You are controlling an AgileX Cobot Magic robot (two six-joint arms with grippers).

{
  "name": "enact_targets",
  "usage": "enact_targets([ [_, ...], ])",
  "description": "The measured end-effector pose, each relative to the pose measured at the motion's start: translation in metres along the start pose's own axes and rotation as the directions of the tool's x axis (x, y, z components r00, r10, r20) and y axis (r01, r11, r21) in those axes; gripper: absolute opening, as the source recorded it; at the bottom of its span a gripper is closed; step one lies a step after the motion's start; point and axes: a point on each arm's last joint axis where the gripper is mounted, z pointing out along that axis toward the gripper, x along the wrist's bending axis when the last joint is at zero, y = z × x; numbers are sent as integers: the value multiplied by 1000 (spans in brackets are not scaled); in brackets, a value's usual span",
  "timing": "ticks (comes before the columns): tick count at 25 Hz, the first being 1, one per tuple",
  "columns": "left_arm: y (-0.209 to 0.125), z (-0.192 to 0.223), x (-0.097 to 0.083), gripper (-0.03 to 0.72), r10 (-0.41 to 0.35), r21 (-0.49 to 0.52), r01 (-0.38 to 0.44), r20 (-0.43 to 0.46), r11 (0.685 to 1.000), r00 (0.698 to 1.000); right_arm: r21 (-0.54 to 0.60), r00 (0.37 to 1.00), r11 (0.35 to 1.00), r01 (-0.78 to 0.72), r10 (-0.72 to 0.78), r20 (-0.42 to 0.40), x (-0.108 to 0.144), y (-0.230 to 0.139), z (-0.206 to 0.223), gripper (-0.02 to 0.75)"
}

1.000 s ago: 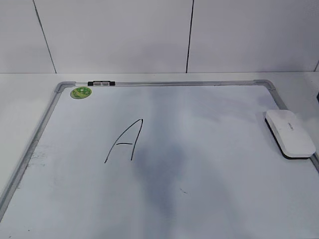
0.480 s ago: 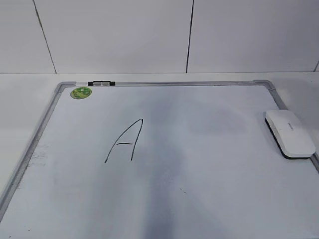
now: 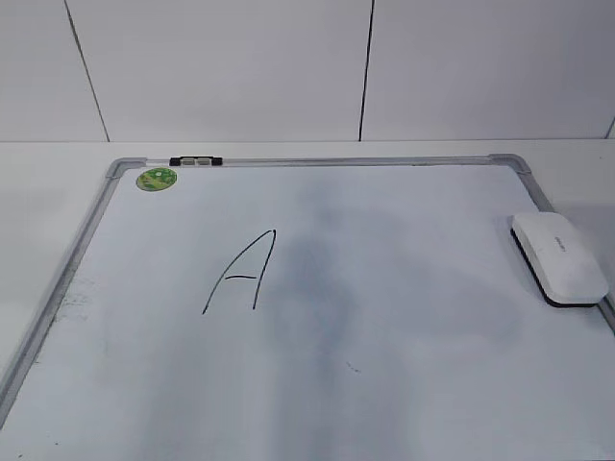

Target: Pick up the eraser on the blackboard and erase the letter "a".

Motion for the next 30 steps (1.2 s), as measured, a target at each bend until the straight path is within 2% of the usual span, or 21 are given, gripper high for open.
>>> enact_targets([
  [11,-57,19,6,538,-6,34,7,-2,999,1000,-108,1000,994,6,-6,-2,1,-55,-6,575],
  [15,-73,26,9,538,-6,8,6,-6,1000,1000,-142,1000,990,17,-13,28,-1,-74,-3,575],
  [22,-86,40,16,538,1,-33,-2,-44,999,999,-123,998,992,24,-18,54,-5,-96,14,575],
  [30,-85,45,20,538,10,-59,-14,-74,998,997,-182,997,983,37,-23,79,-7,-92,23,575],
])
